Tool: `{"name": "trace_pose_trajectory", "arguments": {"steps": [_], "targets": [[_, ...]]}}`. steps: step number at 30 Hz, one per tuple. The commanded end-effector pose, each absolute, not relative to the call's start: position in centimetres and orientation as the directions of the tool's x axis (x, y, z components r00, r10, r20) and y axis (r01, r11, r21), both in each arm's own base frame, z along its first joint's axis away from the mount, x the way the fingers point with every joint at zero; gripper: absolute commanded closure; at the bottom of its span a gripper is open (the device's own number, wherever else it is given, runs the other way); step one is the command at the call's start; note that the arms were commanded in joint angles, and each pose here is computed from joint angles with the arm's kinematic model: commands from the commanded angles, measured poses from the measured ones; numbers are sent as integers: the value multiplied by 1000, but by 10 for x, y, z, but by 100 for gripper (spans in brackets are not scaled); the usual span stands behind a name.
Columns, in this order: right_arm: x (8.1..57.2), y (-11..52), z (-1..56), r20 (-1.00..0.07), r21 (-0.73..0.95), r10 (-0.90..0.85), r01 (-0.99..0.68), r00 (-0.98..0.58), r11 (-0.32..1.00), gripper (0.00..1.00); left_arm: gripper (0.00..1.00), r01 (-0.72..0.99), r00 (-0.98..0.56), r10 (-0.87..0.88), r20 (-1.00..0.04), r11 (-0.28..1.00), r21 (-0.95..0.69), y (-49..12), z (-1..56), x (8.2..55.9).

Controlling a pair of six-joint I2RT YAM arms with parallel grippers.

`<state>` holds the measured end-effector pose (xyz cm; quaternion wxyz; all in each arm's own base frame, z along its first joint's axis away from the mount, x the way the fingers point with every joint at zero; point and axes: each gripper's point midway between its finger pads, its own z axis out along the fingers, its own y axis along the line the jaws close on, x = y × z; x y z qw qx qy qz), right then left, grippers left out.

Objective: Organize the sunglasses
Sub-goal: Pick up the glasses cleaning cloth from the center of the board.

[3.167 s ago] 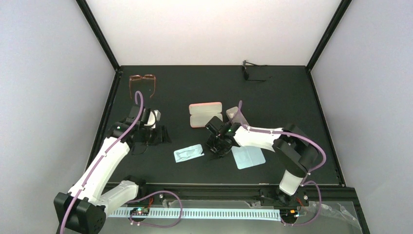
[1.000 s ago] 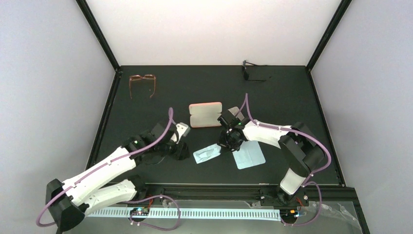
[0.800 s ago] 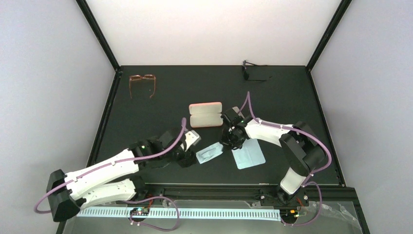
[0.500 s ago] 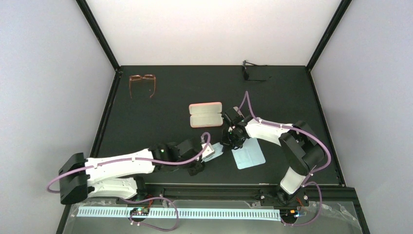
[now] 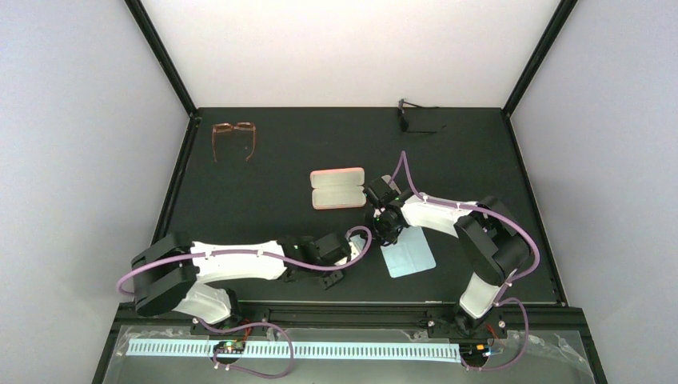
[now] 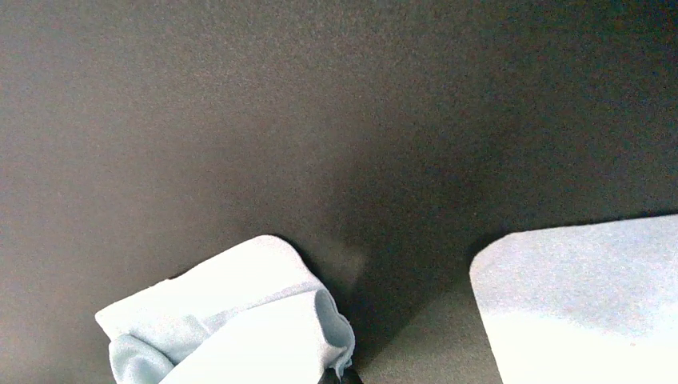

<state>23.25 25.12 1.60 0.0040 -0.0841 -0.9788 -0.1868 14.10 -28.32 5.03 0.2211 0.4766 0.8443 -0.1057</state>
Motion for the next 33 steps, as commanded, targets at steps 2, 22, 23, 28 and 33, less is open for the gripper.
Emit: {"name": "trace_pose_trajectory", "arguments": {"steps": [2, 22, 23, 28, 33], "targets": [[237, 252, 17, 26, 376, 187, 183, -982, 908, 99, 55, 819, -483, 723, -494, 572, 37, -291, 48, 155], [235, 251, 15, 45, 367, 205, 207, -978, 907, 99, 72, 795, -525, 720, -453, 605, 40, -288, 37, 168], [235, 251, 15, 45, 367, 206, 208, -978, 907, 99, 74, 793, -529, 721, -447, 607, 42, -287, 35, 169], [235, 252, 16, 49, 371, 205, 208, -978, 905, 99, 78, 792, -537, 724, -434, 610, 38, -287, 29, 168], [233, 252, 15, 54, 373, 203, 208, -978, 904, 99, 81, 773, -559, 710, -429, 633, 40, -282, 26, 174]]}}
